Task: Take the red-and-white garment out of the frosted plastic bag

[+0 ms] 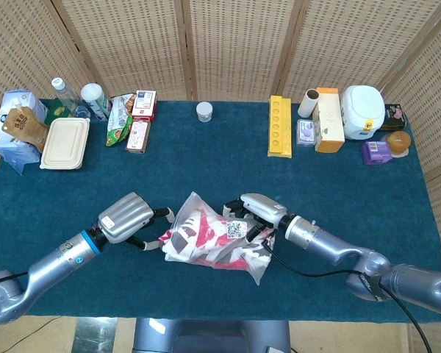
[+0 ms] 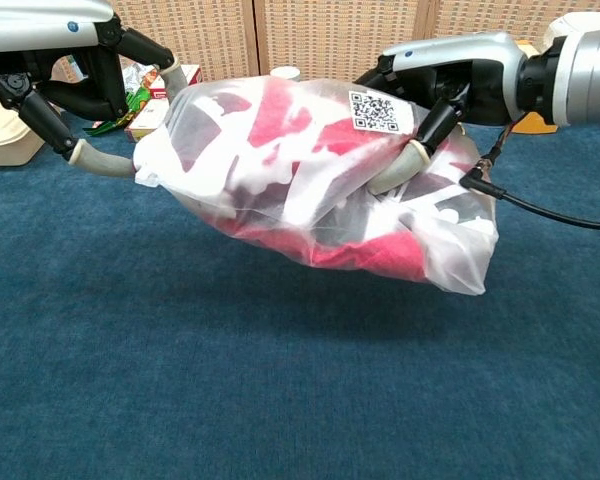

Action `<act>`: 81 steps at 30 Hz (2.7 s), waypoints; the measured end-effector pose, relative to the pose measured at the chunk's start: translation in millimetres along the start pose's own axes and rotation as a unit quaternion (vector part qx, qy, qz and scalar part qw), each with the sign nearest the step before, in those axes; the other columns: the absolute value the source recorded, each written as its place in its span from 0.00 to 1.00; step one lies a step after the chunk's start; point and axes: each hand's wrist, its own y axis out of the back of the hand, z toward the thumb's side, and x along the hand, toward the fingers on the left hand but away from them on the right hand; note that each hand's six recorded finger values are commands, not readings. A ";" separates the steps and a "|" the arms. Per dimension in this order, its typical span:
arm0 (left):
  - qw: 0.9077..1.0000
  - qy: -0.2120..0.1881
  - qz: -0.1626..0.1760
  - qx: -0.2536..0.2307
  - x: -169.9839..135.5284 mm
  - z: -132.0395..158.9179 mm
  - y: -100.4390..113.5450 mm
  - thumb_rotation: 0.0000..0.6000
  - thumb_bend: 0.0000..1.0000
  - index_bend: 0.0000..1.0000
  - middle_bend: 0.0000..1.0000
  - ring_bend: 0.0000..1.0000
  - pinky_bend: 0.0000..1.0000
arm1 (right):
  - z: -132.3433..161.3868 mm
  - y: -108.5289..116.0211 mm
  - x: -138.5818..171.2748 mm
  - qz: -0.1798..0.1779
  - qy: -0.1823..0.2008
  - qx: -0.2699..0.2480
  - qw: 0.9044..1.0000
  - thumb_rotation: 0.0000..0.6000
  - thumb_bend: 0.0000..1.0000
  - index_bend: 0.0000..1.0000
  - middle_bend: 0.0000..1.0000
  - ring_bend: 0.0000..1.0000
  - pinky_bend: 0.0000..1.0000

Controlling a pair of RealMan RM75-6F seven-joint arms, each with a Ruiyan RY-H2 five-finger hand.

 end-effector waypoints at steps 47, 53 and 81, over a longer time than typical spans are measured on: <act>0.998 -0.023 0.010 -0.052 35.7 27.1 4.5 0.73 0.26 0.44 1.00 0.95 0.88 | 8.1 19.7 7.2 -0.024 0.025 -0.122 0.992 1.00 0.15 0.81 0.93 1.00 1.00; 0.997 -0.031 0.030 -0.063 40.5 29.5 2.7 0.87 0.29 0.44 1.00 0.95 0.88 | 8.6 19.3 5.7 -0.029 0.028 -0.133 0.990 1.00 0.15 0.81 0.93 1.00 1.00; 0.993 0.001 0.031 -0.111 36.6 3.9 -17.6 1.00 0.51 0.77 1.00 1.00 1.00 | -1.5 4.5 -4.8 -0.067 0.002 -0.156 0.986 1.00 0.15 0.81 0.93 1.00 1.00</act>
